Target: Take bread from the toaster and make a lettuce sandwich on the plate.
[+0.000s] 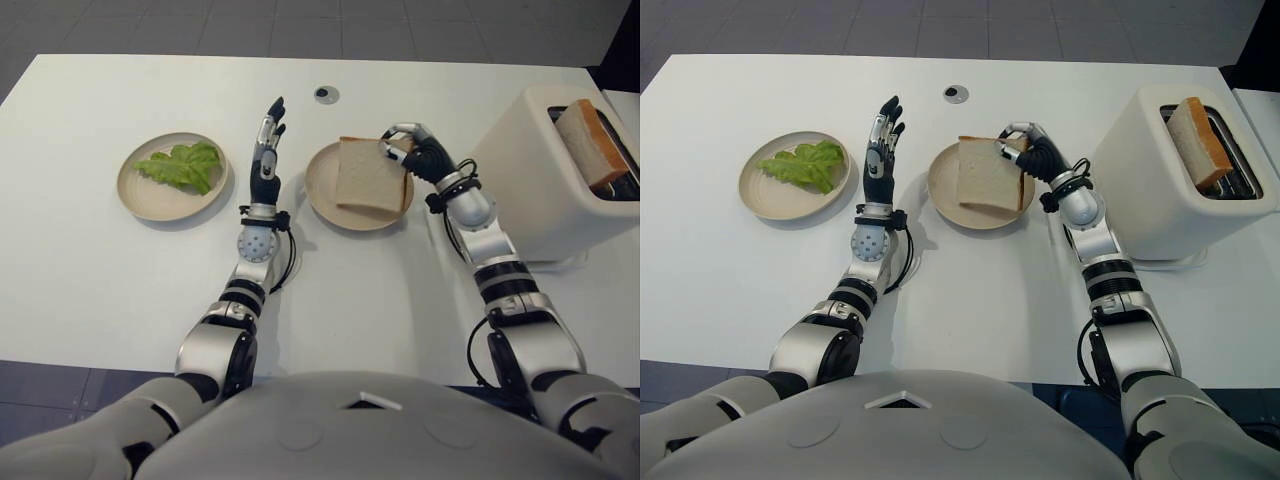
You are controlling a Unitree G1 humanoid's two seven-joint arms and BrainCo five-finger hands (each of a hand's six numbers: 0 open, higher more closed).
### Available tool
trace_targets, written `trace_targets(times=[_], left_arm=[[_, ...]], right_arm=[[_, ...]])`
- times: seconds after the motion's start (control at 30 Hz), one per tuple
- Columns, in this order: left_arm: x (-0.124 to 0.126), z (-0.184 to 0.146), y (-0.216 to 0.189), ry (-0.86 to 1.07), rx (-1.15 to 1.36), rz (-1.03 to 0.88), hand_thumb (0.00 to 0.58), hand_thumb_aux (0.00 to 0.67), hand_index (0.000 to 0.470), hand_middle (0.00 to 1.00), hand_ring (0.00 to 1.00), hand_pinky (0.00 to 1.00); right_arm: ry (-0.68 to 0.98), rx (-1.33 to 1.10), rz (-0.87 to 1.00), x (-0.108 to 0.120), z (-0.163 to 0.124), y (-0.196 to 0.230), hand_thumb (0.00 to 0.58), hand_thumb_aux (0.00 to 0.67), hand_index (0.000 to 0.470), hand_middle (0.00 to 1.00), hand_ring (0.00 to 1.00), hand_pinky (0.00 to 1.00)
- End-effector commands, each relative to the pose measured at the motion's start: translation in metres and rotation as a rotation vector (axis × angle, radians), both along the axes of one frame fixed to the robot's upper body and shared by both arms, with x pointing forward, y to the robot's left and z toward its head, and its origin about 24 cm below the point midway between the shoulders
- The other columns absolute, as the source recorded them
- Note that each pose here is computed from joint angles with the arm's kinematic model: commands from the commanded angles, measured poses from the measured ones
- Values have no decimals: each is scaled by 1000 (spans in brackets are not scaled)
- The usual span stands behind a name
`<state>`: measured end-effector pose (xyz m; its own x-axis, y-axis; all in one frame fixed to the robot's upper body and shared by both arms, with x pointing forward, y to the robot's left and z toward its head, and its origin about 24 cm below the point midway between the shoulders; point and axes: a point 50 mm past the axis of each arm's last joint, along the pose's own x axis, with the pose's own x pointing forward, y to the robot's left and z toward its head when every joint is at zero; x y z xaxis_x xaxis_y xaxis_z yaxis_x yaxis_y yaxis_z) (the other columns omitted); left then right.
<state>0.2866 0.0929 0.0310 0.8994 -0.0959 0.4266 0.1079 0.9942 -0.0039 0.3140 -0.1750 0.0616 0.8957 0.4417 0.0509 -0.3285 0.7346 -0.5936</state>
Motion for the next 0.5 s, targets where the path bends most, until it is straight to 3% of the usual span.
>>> trace_targets(times=[0.03, 0.17, 0.23, 0.27, 0.3, 0.33, 0.37, 0.5], left_arm=[[-10, -14, 0, 41, 61, -35, 0, 0, 0, 0, 0, 0], [-3, 4, 11, -60, 167, -1, 0, 0, 0, 0, 0, 0], [-5, 13, 27, -123, 287, 60, 0, 0, 0, 0, 0, 0], [-8, 16, 35, -147, 341, 91, 0, 0, 0, 0, 0, 0], [-11, 20, 45, -167, 411, 137, 0, 0, 0, 0, 0, 0], [-14, 24, 55, -179, 472, 192, 0, 0, 0, 0, 0, 0], [-17, 28, 70, -184, 555, 267, 0, 0, 0, 0, 0, 0], [-31, 38, 134, -137, 914, 611, 0, 0, 0, 0, 0, 0]], right_arm=[[86, -111, 151, -17, -13, 3, 580, 670, 470, 1000, 1000, 1000], [83, -138, 131, -17, -15, 1, 580, 670, 470, 1000, 1000, 1000], [19, -147, 87, -15, -12, 2, 580, 670, 470, 906, 906, 906], [-23, -166, 71, -16, -9, 3, 524, 462, 324, 329, 329, 329], [-70, -194, 61, -18, -6, 3, 476, 386, 271, 137, 137, 137], [-114, -216, 65, -20, -3, 5, 275, 184, 129, 0, 0, 0], [-161, -235, 72, -24, 1, 9, 0, 0, 0, 0, 0, 0], [-258, -275, 155, -41, 11, 30, 0, 0, 0, 0, 0, 0]])
